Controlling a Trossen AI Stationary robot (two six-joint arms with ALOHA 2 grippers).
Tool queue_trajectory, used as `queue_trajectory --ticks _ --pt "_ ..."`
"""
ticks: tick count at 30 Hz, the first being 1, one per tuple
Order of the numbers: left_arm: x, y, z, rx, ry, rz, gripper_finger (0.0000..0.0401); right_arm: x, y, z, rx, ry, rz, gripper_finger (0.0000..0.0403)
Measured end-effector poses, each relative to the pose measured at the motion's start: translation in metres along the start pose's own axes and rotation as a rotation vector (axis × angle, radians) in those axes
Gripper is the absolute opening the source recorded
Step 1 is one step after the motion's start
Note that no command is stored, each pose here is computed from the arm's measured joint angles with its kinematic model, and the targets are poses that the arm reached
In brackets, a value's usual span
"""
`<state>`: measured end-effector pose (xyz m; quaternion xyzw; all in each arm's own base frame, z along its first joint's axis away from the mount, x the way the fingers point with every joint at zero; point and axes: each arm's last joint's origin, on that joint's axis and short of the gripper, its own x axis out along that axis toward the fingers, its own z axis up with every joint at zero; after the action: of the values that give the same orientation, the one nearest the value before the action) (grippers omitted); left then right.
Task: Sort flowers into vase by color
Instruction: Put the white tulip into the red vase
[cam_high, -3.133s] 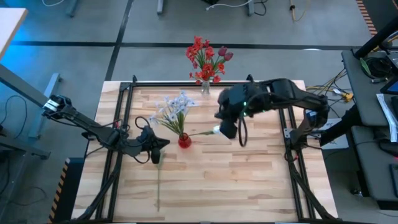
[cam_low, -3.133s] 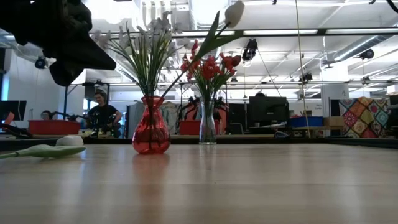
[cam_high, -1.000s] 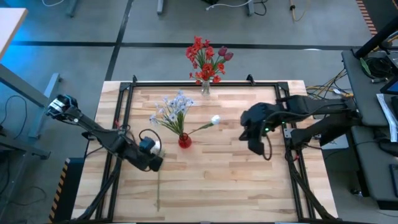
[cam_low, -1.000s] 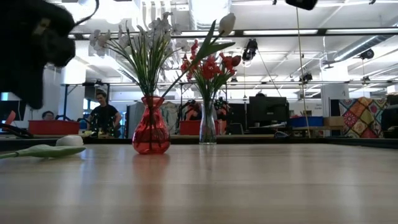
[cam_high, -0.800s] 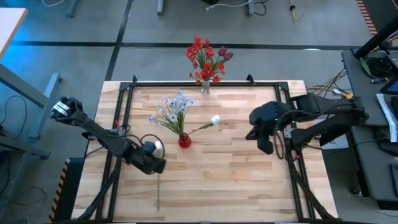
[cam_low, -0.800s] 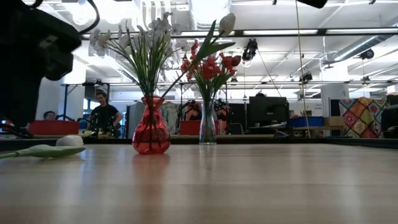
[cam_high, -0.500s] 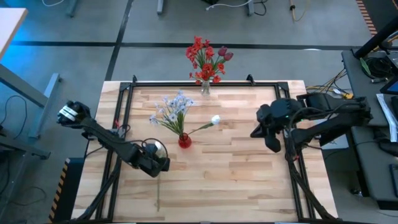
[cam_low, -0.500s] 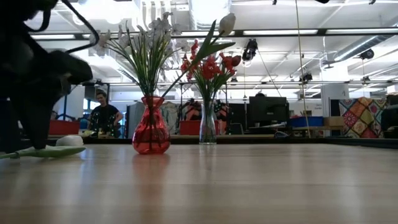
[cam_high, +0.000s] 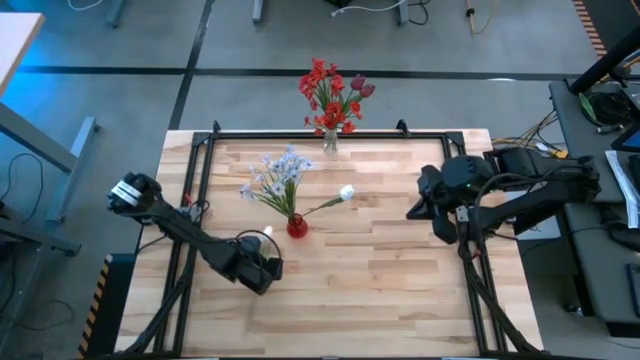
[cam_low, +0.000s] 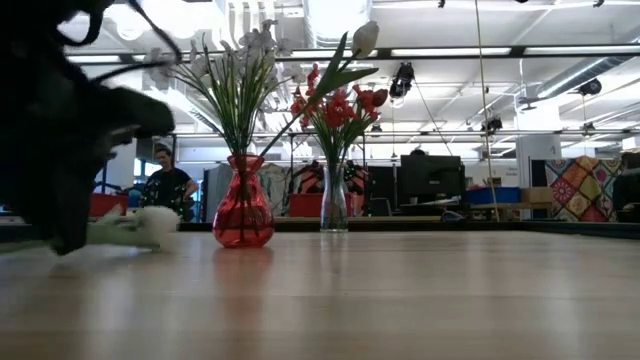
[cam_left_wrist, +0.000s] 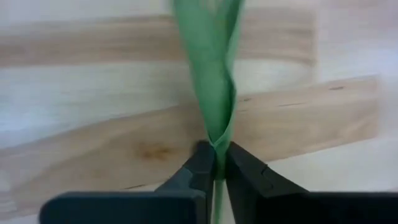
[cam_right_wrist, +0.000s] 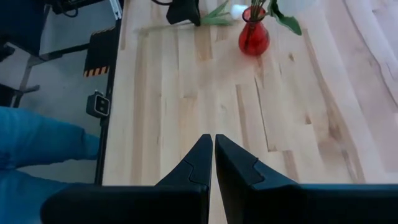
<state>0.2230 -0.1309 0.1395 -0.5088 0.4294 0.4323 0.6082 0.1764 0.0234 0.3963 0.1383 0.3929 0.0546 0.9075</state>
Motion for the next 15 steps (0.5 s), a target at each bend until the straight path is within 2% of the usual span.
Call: queue_trajectory --ticks 4,6,10,13,15 --pt "-0.009 -0.013 -0.003 0.01 -0.062 -0.008 0.001 -0.004 0.0 -0.003 -0.019 0.007 -0.002 0.0012" --pt "-0.015 -0.021 -0.005 0.014 -0.104 -0.051 0.0005 -0.008 0.0 -0.005 -0.031 -0.004 0.001 0.0012" --pt "-0.038 -0.045 -0.012 0.017 -0.249 -0.232 0.0003 -0.015 0.0 -0.007 -0.062 -0.026 0.007 0.0012" --pt "-0.069 -0.068 -0.019 0.101 -0.431 -0.397 0.0002 -0.021 0.0 -0.01 -0.079 -0.043 0.011 0.0012" --pt "-0.091 -0.084 -0.02 0.16 -0.526 -0.463 0.0001 -0.024 0.0 -0.011 -0.09 -0.054 0.014 0.0012"
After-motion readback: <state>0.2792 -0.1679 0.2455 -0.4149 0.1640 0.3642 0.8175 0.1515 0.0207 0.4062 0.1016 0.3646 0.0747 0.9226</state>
